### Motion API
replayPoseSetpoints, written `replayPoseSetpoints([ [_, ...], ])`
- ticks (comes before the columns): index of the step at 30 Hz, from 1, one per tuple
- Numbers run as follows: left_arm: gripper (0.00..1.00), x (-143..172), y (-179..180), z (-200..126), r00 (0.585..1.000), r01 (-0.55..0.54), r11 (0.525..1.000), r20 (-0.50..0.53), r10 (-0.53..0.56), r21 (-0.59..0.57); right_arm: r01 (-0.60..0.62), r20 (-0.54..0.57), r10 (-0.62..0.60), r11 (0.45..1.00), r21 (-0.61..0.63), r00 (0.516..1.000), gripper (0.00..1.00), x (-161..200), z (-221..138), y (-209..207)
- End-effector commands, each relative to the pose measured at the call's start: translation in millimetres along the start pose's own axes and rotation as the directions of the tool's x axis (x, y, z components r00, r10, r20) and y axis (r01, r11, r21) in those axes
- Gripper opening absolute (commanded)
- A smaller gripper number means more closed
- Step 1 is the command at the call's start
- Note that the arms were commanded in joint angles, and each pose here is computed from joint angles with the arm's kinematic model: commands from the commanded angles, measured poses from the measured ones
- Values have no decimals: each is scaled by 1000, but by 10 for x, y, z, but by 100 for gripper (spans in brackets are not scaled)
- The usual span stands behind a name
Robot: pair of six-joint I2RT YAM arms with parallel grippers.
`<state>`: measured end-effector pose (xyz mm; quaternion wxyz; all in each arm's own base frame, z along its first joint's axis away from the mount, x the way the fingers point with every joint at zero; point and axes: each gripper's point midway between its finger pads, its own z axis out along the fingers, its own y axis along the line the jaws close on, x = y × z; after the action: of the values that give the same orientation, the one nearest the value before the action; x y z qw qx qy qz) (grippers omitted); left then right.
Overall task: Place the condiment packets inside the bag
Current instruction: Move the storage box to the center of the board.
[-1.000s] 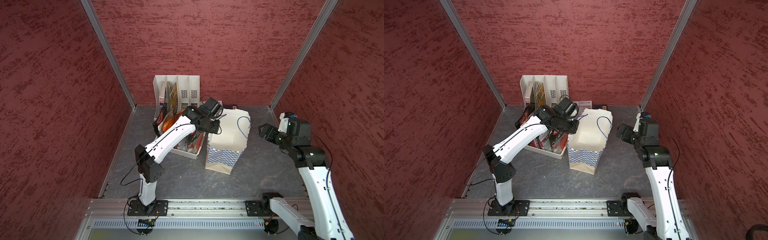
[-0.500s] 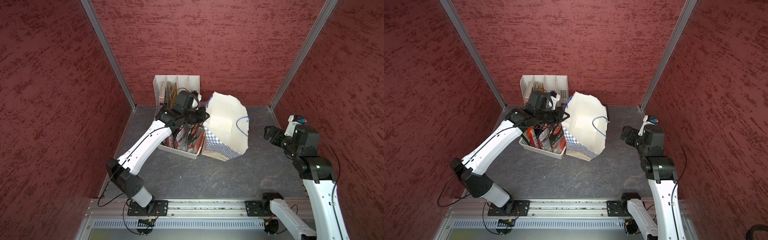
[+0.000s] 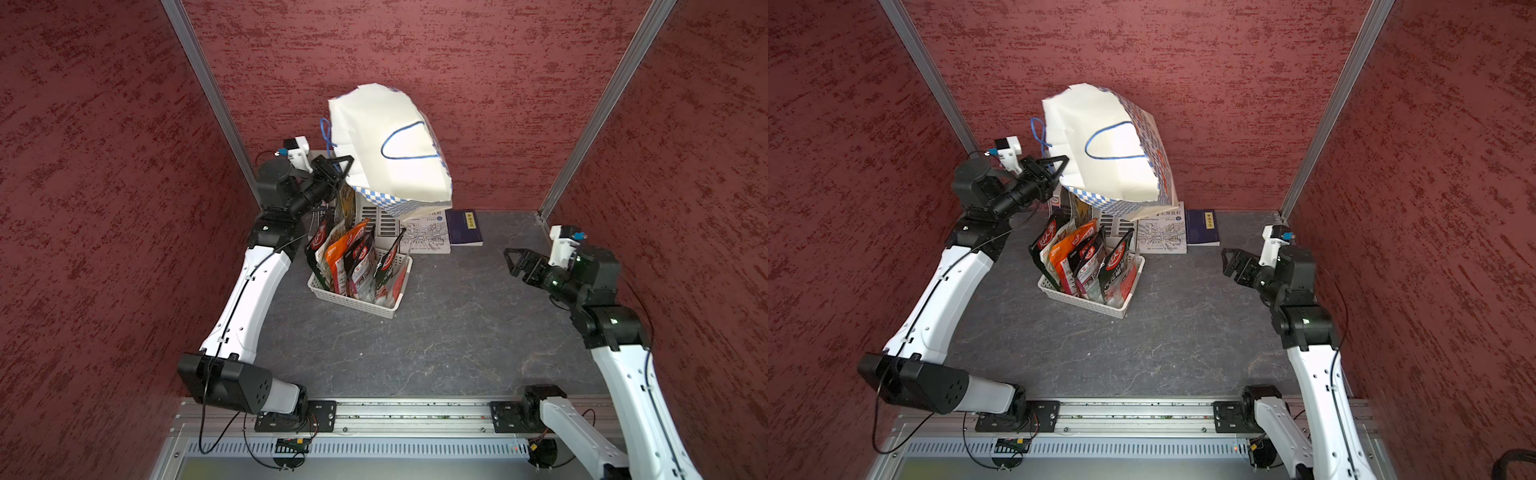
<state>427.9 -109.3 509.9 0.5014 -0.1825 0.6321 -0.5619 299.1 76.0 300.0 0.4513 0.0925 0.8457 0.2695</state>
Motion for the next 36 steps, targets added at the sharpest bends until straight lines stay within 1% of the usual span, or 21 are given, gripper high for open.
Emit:
replayPoseSetpoints([
  [1,0,-482,-382,-334,991,17,989,126,-35,145,-37,-118,18,987,-154,993,93,295,323,333],
  [3,0,-721,-410,-513,983,20,985,178,-50,169,-32,-217,-3,986,-161,976,92,557,620,458],
  [5,0,-878,-475,-702,974,11,984,222,-50,176,-23,-306,-25,988,-151,952,92,835,934,583],
  [7,0,-1002,-521,-901,963,-13,987,268,-31,161,-18,-369,-40,988,-151,928,91,1040,1229,732],
  [9,0,-1081,-554,-1093,952,-36,991,306,-6,132,-10,-432,-39,994,-111,901,89,1225,1598,734],
  [12,0,-1152,-568,-1399,931,-65,996,364,37,66,-13,-474,-17,998,-61,880,83,1292,2063,712],
  [13,0,-1162,-574,-1499,923,-73,997,381,53,40,-10,-486,-16,999,-51,874,80,1308,2202,713],
  [16,0,-1163,-597,-1772,896,-117,992,426,126,-47,-5,-500,-8,1000,-25,866,74,1333,2504,691],
  [19,0,-1115,-639,-1987,865,-166,977,456,208,-131,6,-493,2,1000,16,870,71,1305,2709,645],
  [21,0,-1066,-660,-2073,846,-201,961,461,268,-189,13,-492,1,1000,24,871,67,1274,2800,654],
  [22,0,-1024,-675,-2106,839,-220,951,455,298,-218,16,-503,1,999,31,864,64,1290,2858,650],
  [25,0,-953,-676,-2132,834,-247,937,437,336,-249,31,-526,7,998,63,850,55,1334,2991,600],
  [28,0,-907,-658,-2155,830,-262,921,420,367,-287,41,-531,10,995,86,847,46,1339,3063,561],
  [29,0,-884,-658,-2174,825,-270,913,415,383,-306,44,-536,12,995,93,844,45,1352,3076,545],
  [33,0,-841,-689,-2292,784,-306,863,409,468,-402,54,-547,14,993,108,837,41,1386,3098,506],
  [36,0,-817,-705,-2345,761,-325,835,401,509,-444,50,-554,11,994,95,833,38,1411,3097,541],
])
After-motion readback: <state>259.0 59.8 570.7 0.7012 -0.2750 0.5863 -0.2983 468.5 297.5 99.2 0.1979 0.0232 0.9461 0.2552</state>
